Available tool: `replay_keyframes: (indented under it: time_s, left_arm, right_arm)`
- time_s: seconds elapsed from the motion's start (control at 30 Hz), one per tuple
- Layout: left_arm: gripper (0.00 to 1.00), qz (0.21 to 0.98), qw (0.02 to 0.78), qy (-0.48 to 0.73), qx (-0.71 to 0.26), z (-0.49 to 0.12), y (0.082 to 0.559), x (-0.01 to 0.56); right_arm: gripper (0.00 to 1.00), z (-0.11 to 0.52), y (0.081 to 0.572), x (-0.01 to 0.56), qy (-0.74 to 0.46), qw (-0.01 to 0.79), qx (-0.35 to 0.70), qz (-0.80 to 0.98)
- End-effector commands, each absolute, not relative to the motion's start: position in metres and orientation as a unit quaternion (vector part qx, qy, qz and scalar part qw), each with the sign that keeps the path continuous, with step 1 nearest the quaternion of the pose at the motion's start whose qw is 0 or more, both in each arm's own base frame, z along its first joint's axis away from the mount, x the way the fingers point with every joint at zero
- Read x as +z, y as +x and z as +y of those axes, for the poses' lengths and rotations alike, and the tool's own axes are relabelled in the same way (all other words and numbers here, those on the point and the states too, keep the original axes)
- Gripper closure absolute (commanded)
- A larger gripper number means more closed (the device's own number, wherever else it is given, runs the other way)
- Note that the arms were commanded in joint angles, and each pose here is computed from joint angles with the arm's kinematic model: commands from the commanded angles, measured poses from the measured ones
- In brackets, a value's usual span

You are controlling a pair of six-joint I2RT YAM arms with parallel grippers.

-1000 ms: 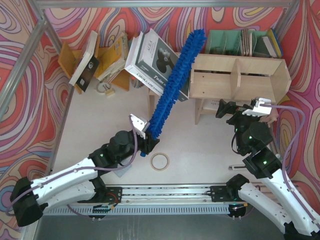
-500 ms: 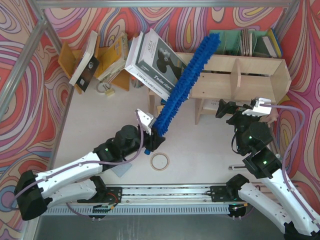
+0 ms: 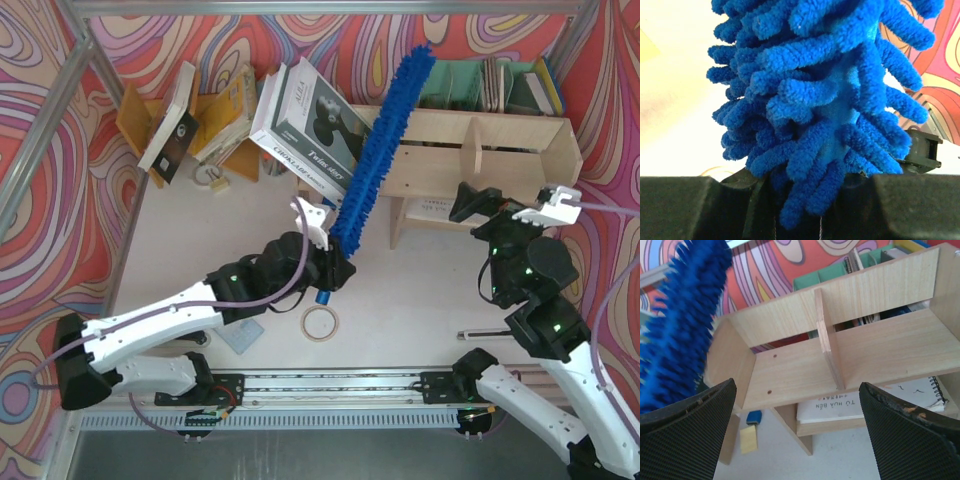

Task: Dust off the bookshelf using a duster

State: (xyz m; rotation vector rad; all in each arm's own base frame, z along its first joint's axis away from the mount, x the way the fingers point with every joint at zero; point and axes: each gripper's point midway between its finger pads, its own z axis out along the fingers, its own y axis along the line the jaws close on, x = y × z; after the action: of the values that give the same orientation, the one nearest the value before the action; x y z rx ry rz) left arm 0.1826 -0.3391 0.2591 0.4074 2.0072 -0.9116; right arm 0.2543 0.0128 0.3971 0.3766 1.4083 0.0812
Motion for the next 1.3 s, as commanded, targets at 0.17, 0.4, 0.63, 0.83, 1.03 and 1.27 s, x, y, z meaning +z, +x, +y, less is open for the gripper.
replay_keyframes:
  time_s: [0.17, 0.4, 0.63, 0.83, 1.03, 1.27]
  left_arm:
    - [1.00, 0.849, 0.393, 0.129, -0.328, -0.366, 0.178, 0.249]
    - [1.00, 0.858, 0.378, 0.144, -0.316, -0.396, 0.186, 0.254]
    - [1.00, 0.859, 0.361, 0.173, -0.320, -0.440, 0.195, 0.262]
    - [1.00, 0.851, 0.358, 0.183, -0.337, -0.459, 0.197, 0.274]
    - [1.00, 0.840, 0.376, 0.187, -0.343, -0.462, 0.199, 0.290]
    - [1.00, 0.833, 0.350, 0.241, -0.353, -0.489, 0.181, 0.289]
  right_arm:
    - [0.01, -0.001, 0.252, 0.402, 0.235, 0.710, 0.017, 0.663]
    - [0.01, 0.000, 0.250, 0.409, 0.241, 0.713, 0.031, 0.658]
    - [0.01, -0.013, 0.234, 0.446, 0.247, 0.734, 0.028, 0.632]
    - [0.01, -0.023, 0.219, 0.475, 0.252, 0.754, 0.031, 0.605]
    - [0.01, -0.024, 0.217, 0.482, 0.252, 0.760, 0.035, 0.598]
    - [0.01, -0.028, 0.214, 0.490, 0.257, 0.765, 0.033, 0.589]
